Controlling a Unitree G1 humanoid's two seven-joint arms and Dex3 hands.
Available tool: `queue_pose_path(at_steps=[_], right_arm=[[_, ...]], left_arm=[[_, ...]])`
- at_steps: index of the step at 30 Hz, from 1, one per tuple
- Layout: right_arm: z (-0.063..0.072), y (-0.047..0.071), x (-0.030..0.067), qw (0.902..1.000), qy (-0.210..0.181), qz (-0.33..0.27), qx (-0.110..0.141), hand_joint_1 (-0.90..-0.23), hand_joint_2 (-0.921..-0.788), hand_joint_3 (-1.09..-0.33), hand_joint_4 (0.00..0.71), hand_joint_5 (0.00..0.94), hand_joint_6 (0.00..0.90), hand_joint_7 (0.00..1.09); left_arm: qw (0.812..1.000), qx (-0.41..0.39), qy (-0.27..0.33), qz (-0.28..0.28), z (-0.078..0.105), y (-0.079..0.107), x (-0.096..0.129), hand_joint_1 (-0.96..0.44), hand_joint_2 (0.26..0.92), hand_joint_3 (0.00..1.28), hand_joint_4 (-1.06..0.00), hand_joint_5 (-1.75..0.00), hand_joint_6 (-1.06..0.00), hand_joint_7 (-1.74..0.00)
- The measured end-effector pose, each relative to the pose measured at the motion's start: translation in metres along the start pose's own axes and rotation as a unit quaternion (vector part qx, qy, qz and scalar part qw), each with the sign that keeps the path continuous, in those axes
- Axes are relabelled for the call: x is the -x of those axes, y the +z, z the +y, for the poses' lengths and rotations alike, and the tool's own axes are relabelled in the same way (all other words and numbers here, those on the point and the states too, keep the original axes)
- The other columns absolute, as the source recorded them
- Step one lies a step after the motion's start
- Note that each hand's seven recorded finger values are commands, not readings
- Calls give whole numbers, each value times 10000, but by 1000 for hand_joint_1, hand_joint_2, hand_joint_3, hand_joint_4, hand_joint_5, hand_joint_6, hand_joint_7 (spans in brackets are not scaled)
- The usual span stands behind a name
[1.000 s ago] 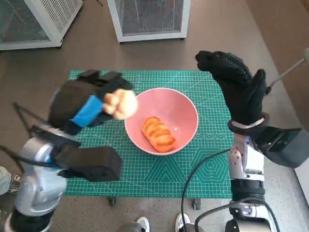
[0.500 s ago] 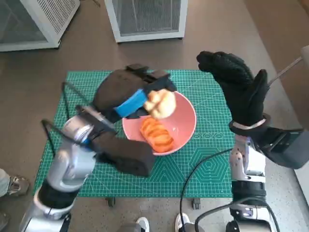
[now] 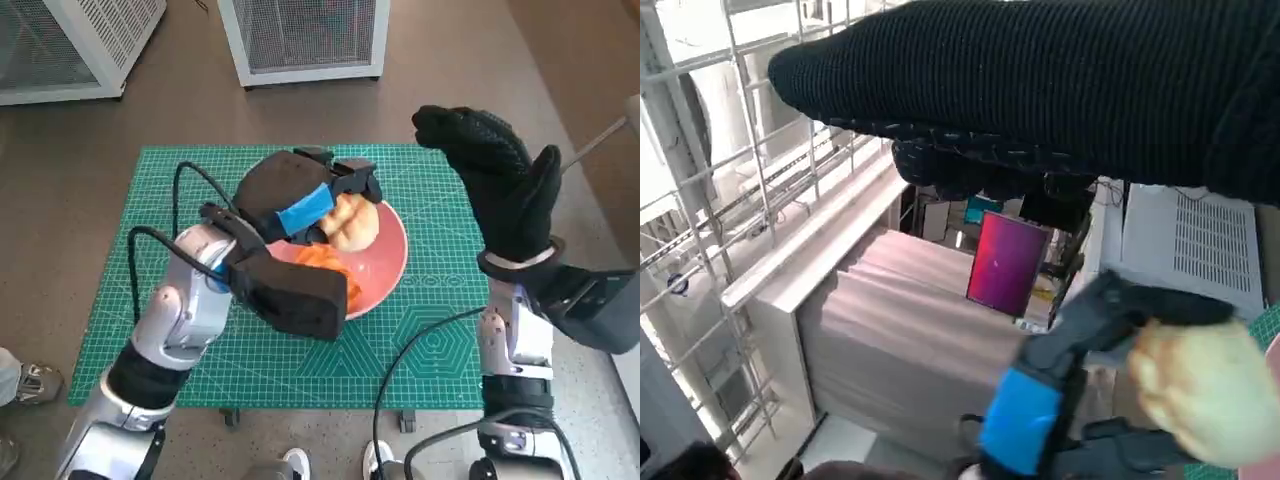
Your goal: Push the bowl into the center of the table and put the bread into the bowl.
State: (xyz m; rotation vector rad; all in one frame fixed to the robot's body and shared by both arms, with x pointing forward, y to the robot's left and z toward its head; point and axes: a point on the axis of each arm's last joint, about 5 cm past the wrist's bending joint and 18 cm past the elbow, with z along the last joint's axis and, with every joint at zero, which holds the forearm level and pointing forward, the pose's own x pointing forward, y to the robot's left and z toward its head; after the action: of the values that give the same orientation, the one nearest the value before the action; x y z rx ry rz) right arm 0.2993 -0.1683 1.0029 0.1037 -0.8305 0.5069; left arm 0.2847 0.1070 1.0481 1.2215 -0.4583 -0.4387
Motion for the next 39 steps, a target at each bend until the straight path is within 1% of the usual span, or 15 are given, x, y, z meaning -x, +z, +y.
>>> queue_pose_path(at_steps=[1,2,3,4,5,6,7,10,13,16,24,31,36,39], right_arm=[[-1,1,1,10000,-2,0,4,-617,-921,-692,184,1,46,384],[-2,1,2,10000,-3,0,6,-616,-921,-692,184,1,46,384],[-2,1,2,10000,-3,0,9,-615,-921,-692,184,1,46,384],[-3,1,3,10000,-4,0,12,-614,-921,-691,184,1,46,384],[-3,2,3,10000,-6,0,14,-614,-921,-691,184,1,46,384],[-4,2,3,10000,-8,-1,18,-613,-921,-691,184,1,46,384],[-5,3,3,10000,-10,-1,21,-613,-921,-691,184,1,46,384],[-9,5,5,10000,-20,-2,35,-614,-921,-691,184,1,46,384],[-10,6,6,10000,-32,-9,43,-614,-921,-692,184,1,46,384],[-9,6,6,10000,-38,-10,47,-614,-921,-693,184,1,46,384],[-7,5,4,10000,-36,-7,48,-619,-921,-693,184,0,45,385],[-7,5,3,10000,-45,-3,48,-623,-921,-693,183,0,44,386],[-7,6,2,10000,-59,1,46,-626,-921,-693,184,0,43,386],[-9,7,1,10000,-77,2,47,-624,-921,-693,184,1,41,385]], left_arm=[[10000,30,-39,30,-7,0,-5,15,888,101,-571,-700,-482,-769],[9999,57,-74,59,-11,-1,-8,2,881,86,-520,-573,-456,-655],[9998,98,-122,101,-13,-1,-10,-18,875,60,-453,-373,-433,-462],[9996,147,-178,149,-15,-2,-12,-56,864,40,-368,-238,-399,-319],[9994,187,-223,186,-16,-3,-13,-70,860,33,-338,-191,-387,-268],[9990,232,-286,234,-16,-4,-12,-118,853,22,-274,-122,-362,-189],[9988,256,-323,262,-16,-6,-12,-149,848,15,-234,-79,-347,-138],[9980,326,-439,324,-15,-13,-9,-270,847,8,-159,-26,-313,-65],[9978,335,-476,311,-12,-18,-6,-351,849,6,-111,-8,-280,-28],[9981,309,-476,249,-6,-21,-1,-396,855,7,-81,-3,-258,-10],[9988,321,-335,170,15,-51,22,-459,882,11,-28,0,-223,0],[9982,593,-15,99,60,-153,97,-491,903,13,-14,0,-212,0],[9920,1224,313,-55,136,-265,190,-502,917,25,-12,-1,-213,-1],[9831,1718,587,-220,186,-341,269,-523,920,74,-20,-4,-219,-5]])
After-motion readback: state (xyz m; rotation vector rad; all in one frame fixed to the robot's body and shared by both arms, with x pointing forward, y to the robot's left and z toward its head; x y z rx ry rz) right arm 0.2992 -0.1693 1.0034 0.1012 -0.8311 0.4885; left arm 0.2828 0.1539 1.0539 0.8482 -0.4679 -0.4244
